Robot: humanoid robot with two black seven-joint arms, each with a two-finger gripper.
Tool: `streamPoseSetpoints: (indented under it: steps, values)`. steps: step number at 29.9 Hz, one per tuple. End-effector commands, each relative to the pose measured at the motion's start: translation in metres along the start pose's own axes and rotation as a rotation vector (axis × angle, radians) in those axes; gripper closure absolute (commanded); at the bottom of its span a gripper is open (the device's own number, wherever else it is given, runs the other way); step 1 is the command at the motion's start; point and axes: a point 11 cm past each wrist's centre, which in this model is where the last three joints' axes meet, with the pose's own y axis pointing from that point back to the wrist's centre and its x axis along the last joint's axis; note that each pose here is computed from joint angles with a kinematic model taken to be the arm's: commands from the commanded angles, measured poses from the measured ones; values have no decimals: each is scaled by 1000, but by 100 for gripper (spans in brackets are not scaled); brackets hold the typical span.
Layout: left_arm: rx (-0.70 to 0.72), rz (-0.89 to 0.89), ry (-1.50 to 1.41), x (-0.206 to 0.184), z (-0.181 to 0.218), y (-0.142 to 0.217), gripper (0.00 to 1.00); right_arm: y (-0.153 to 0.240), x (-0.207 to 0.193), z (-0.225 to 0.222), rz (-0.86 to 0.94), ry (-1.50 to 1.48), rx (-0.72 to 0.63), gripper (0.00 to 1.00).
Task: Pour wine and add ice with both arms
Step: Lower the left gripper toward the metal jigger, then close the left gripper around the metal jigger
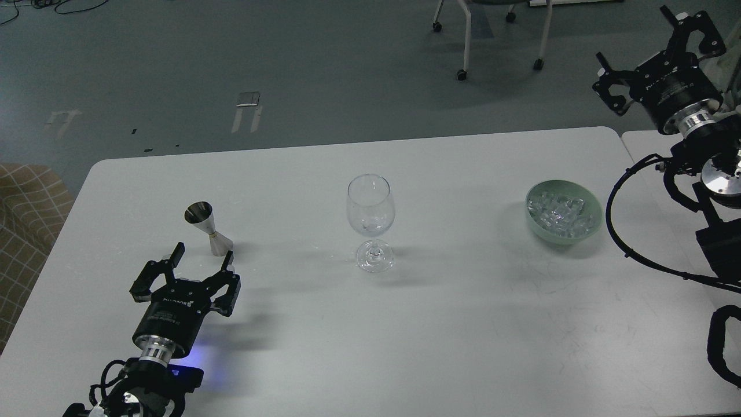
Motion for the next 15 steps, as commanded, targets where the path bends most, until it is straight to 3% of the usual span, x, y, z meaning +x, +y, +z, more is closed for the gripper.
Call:
streamPoseSetpoints:
  steps: [1,7,15]
  values:
    - [-12,17,6,9,2,-7,20,1,1,-3,3,7,2,0]
    - [-29,-12,10,17,8,-16,36,4,6,-15,14,30,13,0]
    - [-14,4,12,18,4,-30,46,6,9,-19,20,37,16,0]
